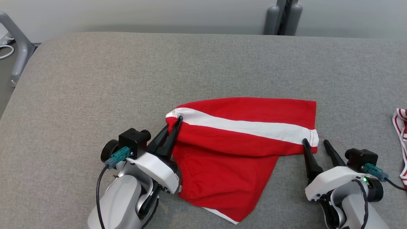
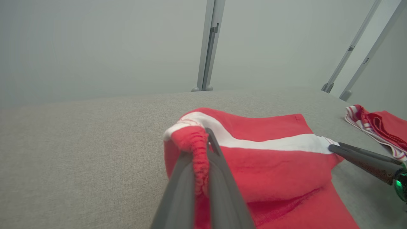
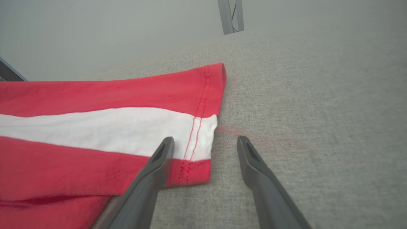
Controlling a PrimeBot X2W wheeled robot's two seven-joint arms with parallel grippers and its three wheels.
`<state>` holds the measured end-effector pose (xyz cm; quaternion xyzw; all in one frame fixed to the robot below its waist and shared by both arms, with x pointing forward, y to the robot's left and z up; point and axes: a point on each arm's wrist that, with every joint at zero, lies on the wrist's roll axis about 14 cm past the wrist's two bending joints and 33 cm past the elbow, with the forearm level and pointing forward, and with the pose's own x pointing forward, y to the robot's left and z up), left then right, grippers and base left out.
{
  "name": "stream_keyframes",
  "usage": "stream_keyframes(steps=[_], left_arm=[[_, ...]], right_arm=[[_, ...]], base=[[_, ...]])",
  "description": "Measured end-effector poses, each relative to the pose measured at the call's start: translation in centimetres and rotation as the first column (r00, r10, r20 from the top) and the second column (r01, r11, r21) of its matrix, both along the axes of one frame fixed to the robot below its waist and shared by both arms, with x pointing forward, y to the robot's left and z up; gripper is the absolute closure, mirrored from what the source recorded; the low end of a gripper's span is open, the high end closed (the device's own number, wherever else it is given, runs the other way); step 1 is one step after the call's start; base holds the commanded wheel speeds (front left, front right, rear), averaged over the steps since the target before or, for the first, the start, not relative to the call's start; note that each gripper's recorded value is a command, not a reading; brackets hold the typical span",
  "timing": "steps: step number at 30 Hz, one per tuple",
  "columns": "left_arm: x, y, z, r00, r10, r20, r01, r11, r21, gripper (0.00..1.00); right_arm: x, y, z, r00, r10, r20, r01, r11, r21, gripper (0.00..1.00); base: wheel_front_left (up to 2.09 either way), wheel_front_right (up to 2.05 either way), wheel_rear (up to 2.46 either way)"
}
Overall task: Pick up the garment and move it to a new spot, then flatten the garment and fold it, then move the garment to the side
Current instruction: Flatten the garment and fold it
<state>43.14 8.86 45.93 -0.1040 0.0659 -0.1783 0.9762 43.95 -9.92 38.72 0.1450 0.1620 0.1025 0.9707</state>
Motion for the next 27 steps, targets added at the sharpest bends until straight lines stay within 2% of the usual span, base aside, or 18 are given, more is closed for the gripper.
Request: stream_keyframes(steps=[11,12,13,14,15,16,22,27], left_arm=[[-0.6,-0.2,0.4,1.000,-0.003,0.015,0.004,1.000,-0.010,1.00],[-0.6,-0.3,0.4,1.000,-0.005,0.015,0.005,1.000,-0.010,1.00],[-0.7,-0.3,0.4,1.000,-0.006,0.015,0.006,1.000,-0.011,1.00],[-0.7,-0.3,0.4,1.000,-0.007,0.015,0.007,1.000,-0.011,1.00],[-0.7,-0.4,0.4,1.000,-0.007,0.015,0.007,1.000,-0.011,1.00],[-0.7,-0.4,0.4,1.000,-0.007,0.014,0.007,1.000,-0.012,1.00],[-0.7,-0.2,0.4,1.000,-0.004,0.015,0.004,1.000,-0.012,1.00],[-0.5,0.1,1.3,0.999,0.008,0.040,-0.008,1.000,-0.017,1.00]], right_arm=[[0.4,0.8,0.4,1.000,0.015,0.004,-0.015,1.000,0.019,0.00],[0.4,0.9,0.4,1.000,0.020,0.004,-0.020,1.000,0.022,0.08],[0.4,1.0,0.5,1.000,0.021,0.004,-0.021,0.999,0.026,0.54],[0.4,1.0,0.5,1.000,0.020,0.005,-0.020,0.999,0.028,0.78],[0.5,1.0,0.5,1.000,0.020,0.005,-0.020,0.999,0.029,0.78],[0.5,1.0,0.5,1.000,0.021,0.004,-0.022,0.999,0.030,1.00],[1.1,1.0,1.4,0.999,0.027,0.038,-0.028,0.999,0.030,1.00],[1.8,0.9,3.8,0.992,0.041,0.120,-0.043,0.999,0.010,1.00]], base=[[0.00,0.00,0.00],[0.00,0.00,0.00],[0.00,0.00,0.00],[0.00,0.00,0.00],[0.00,0.00,0.00],[0.00,0.00,0.00],[0.00,0.00,0.00],[0.00,0.00,0.00]])
